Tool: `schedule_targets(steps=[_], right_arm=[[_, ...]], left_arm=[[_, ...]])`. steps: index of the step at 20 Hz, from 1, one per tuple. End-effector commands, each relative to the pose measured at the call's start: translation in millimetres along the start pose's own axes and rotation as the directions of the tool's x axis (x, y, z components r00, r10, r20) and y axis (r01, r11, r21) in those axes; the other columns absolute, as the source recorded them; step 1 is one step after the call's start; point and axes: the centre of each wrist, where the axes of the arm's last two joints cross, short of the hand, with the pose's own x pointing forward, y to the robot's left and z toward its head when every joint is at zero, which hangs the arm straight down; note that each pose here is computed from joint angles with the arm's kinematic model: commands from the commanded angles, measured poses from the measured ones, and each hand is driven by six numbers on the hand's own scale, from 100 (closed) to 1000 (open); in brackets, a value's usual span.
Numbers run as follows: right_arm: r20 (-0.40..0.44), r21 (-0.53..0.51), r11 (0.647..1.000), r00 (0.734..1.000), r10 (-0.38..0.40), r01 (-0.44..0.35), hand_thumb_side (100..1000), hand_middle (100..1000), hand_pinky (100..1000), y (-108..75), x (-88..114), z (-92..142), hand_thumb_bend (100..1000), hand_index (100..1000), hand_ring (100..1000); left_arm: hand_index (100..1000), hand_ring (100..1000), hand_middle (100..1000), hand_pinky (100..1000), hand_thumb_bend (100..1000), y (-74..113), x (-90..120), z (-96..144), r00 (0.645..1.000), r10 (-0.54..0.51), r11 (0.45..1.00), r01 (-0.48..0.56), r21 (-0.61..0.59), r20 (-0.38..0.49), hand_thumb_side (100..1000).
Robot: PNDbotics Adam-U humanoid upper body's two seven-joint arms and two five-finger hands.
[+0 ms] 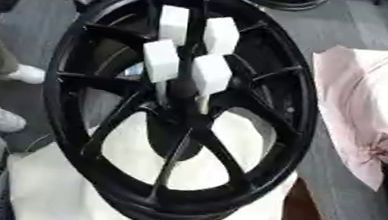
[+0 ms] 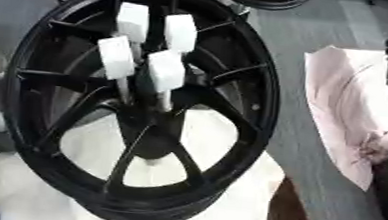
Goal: Pull the pin out of the wheel hub.
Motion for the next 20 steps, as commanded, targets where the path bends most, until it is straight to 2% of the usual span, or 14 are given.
schedule_targets(steps=[1,5,11,20], right_arm=[[0.026,0.011,1.000,0.999,0.021,-0.021,219,566,682,-5.5,6,-6,100,666,669],[0.025,0.011,1.000,0.999,0.022,-0.022,221,567,682,-5.6,6,-6,100,666,670],[0.025,0.015,1.000,0.999,0.023,-0.023,222,567,683,-5.4,5,-5,100,667,670],[0.026,0.017,0.999,0.999,0.029,-0.029,224,568,683,-6.6,6,-6,100,667,672]], left_arm=[[819,682,684,726,100,11.1,-7,6,1.000,-0.014,0.999,0.015,-0.032,0.025,900],[816,670,674,707,100,8.0,-7,4,0.997,0.009,0.995,-0.002,-0.098,0.072,970],[818,651,672,690,100,11.9,5,1,0.993,0.057,0.986,-0.041,-0.161,0.100,1000],[827,657,699,688,100,18.5,44,6,0.982,0.034,0.984,0.000,-0.179,0.184,1000]])
